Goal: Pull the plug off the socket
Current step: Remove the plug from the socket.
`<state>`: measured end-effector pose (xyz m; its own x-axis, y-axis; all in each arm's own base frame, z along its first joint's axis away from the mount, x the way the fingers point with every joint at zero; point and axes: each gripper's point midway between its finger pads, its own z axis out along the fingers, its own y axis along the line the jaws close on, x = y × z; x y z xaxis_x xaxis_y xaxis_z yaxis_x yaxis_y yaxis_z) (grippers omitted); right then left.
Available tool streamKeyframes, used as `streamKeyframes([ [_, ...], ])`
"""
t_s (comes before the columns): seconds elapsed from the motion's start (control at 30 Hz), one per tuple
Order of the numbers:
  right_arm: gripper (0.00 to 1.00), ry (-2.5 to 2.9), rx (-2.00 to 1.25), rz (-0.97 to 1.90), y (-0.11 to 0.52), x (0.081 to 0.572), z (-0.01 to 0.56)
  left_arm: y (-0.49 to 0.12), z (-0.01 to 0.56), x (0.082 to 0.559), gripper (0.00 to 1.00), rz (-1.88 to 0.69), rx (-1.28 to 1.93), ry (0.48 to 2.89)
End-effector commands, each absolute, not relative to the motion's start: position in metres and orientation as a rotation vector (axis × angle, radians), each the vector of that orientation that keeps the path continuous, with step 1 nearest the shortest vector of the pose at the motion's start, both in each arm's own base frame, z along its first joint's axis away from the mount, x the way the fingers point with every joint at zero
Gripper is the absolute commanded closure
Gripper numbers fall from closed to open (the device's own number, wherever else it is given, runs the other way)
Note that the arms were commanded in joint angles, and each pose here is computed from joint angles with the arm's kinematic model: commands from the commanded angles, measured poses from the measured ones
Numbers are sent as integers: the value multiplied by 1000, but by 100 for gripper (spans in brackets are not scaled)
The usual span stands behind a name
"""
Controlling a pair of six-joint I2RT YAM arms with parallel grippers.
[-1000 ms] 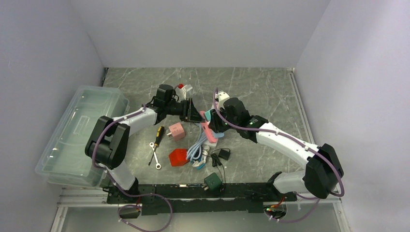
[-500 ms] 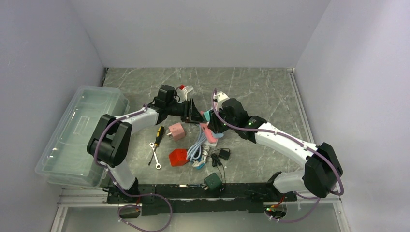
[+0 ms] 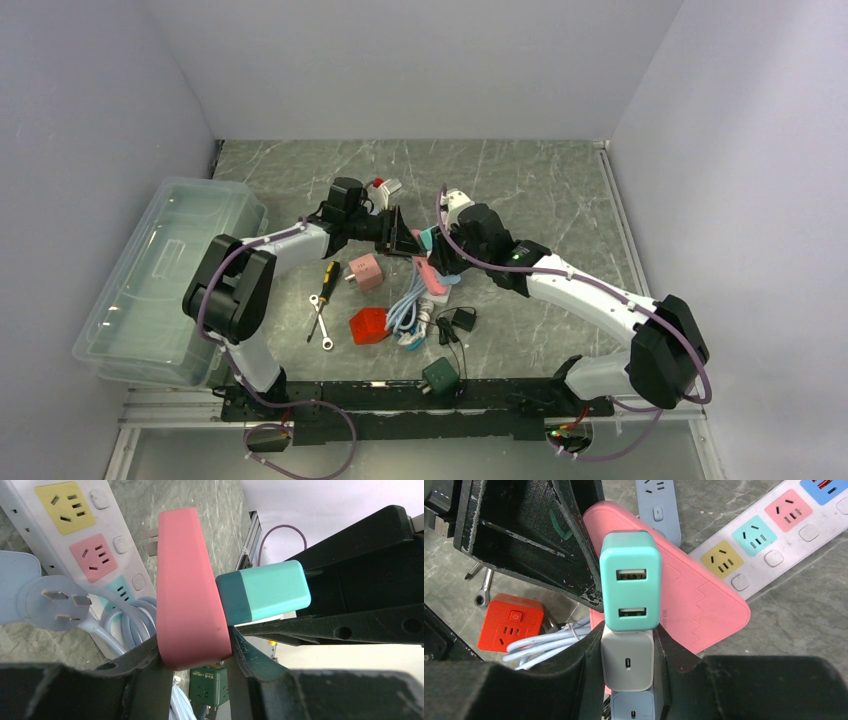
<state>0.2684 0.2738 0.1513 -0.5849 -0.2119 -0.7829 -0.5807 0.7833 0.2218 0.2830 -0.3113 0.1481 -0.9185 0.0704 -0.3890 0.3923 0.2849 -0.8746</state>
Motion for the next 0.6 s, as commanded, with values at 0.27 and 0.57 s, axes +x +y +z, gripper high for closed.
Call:
streamKeyframes([
  [0.27, 42, 1947, -594, 659, 282, 275, 206, -314, 165, 282, 100, -1641, 543, 2205],
  [0.57, 25, 1798, -597, 593, 263, 277, 226, -308, 175, 283, 100, -1520, 653, 2137],
])
